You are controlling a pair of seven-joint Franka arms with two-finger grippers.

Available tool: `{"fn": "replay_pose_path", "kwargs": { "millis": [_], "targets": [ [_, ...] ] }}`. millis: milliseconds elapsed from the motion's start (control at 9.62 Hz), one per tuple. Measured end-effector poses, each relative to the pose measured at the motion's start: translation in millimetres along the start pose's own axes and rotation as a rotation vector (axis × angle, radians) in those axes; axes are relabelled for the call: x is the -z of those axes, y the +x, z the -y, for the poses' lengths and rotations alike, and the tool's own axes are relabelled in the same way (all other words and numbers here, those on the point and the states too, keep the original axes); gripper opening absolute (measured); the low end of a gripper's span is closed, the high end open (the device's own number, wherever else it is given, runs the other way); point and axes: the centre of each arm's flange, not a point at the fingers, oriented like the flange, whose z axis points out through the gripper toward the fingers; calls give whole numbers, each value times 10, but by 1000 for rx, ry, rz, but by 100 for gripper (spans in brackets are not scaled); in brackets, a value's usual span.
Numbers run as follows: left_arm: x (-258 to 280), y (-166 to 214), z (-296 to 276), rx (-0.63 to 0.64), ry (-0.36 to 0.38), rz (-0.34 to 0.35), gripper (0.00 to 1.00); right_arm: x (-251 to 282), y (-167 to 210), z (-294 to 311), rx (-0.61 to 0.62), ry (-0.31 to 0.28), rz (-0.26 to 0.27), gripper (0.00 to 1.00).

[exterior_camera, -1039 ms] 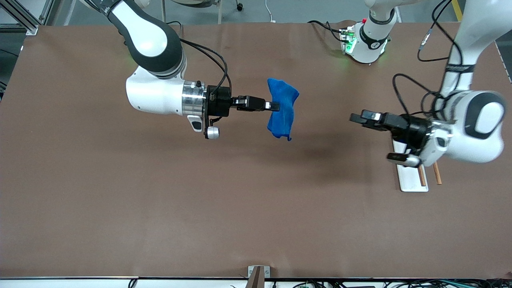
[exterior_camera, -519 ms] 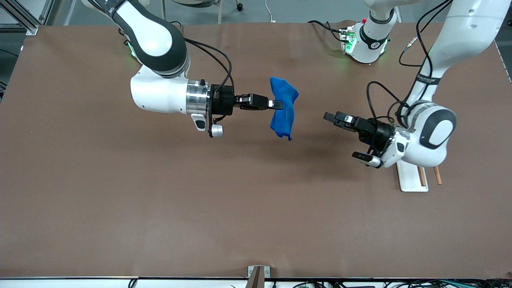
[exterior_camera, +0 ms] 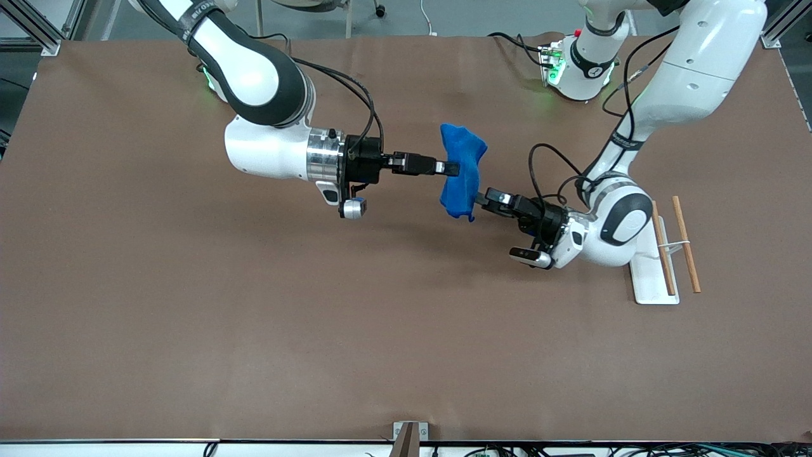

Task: Right arm passes towel to left arm to hang
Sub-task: 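Grasp the hanging towel with the left gripper beside the right gripper, then release the towel from the right gripper while the left gripper carries it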

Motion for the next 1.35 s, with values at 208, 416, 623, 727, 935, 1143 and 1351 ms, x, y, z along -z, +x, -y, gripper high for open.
{"fn": "replay_pose_path", "kwargs": {
  "millis": [208,416,623,727,935,1143,1351],
  "targets": [
    [-22,17,58,-3,-14,-2,92,0,0,0,-4,4,-1,6],
    [7,28,-77,-1,-26,3,85,0,0,0,-2,5,-2,6],
    [1,4,-385,39,-20,10,74,-4,-3,-1,-1,4,-1,6],
    [27,-23,-530,52,-16,6,66,-9,-9,-2,0,4,0,6],
    [60,-54,-646,61,-19,8,52,-12,-13,-3,0,4,1,6],
    [91,-58,-649,64,-21,4,19,-13,-13,-3,1,4,1,6],
    [114,-57,-664,82,-22,2,3,-13,-13,-3,1,4,1,6]
  ]
}}
